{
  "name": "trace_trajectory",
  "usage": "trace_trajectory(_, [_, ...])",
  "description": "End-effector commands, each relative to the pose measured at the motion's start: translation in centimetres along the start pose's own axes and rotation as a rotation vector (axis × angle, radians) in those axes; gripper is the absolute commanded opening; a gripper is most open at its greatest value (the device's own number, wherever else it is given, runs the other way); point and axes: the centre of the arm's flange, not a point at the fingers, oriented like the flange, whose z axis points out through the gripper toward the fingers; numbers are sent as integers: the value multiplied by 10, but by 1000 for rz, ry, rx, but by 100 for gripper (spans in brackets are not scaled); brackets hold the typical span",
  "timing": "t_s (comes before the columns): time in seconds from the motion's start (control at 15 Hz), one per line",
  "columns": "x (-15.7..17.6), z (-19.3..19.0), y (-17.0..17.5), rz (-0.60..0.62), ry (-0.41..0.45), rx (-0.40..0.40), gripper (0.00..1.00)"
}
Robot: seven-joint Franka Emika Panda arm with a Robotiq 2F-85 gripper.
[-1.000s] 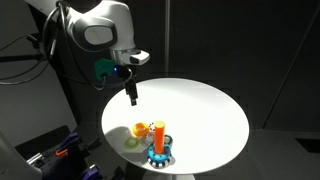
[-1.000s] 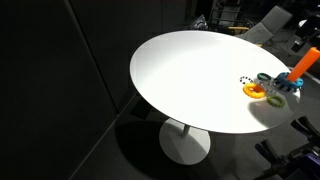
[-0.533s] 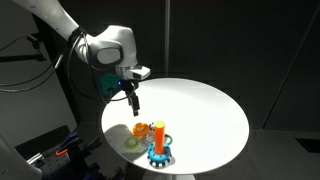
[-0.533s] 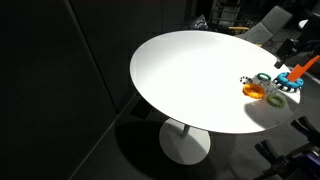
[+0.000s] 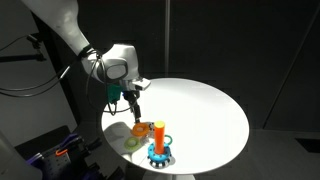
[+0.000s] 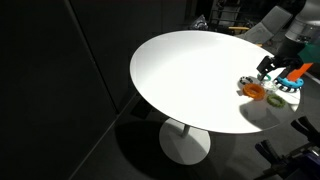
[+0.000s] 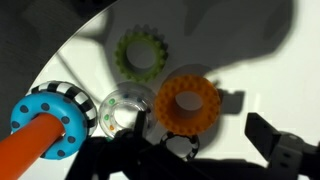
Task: Put the orange ring onto the ring toss game
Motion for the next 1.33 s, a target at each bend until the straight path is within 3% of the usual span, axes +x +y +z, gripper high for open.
trace_trajectory(0.0, [12, 18, -11, 4, 14, -8, 100])
trace_trajectory(1.27, [10, 83, -32, -46, 14, -35, 100])
